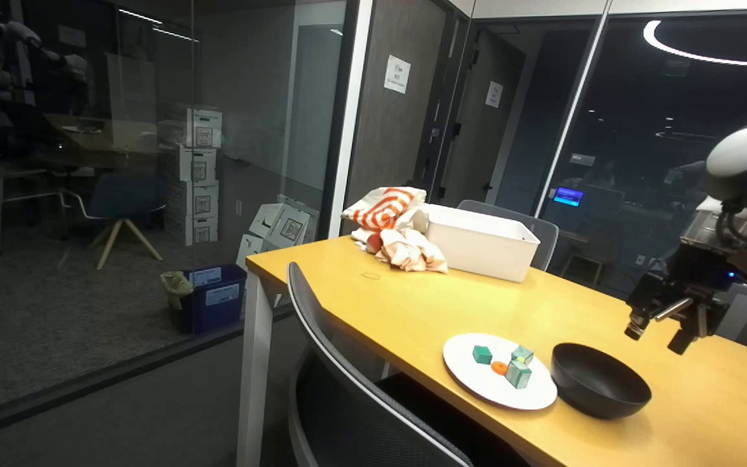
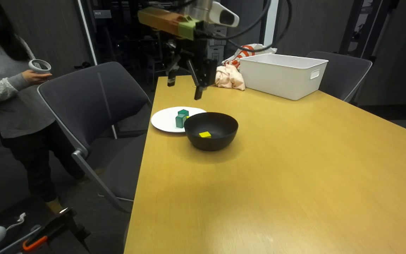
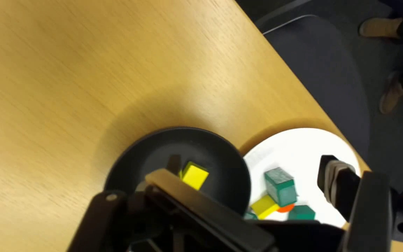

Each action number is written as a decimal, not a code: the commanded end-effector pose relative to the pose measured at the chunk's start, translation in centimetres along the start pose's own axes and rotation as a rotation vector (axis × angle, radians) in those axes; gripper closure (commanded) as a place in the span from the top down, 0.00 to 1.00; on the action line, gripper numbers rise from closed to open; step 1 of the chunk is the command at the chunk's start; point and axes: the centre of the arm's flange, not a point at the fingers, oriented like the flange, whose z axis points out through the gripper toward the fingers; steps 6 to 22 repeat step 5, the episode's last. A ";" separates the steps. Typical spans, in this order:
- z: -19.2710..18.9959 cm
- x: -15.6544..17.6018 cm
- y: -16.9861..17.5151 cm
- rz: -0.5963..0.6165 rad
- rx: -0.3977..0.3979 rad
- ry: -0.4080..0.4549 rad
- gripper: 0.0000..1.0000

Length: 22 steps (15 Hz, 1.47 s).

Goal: Pour the contents from the bowl onto the plate

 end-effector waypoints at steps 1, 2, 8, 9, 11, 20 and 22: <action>-3.6 -2.3 -5.3 -0.100 -0.074 0.065 1.00; -1.8 -0.6 -3.4 -0.068 -0.034 0.029 1.00; -2.2 -0.9 -4.3 -0.078 -0.038 0.034 1.00; -2.2 -0.9 -4.3 -0.078 -0.038 0.034 1.00; -2.2 -0.9 -4.3 -0.078 -0.038 0.034 1.00; -2.2 -0.9 -4.3 -0.078 -0.038 0.034 1.00; -2.2 -0.9 -4.3 -0.078 -0.038 0.034 1.00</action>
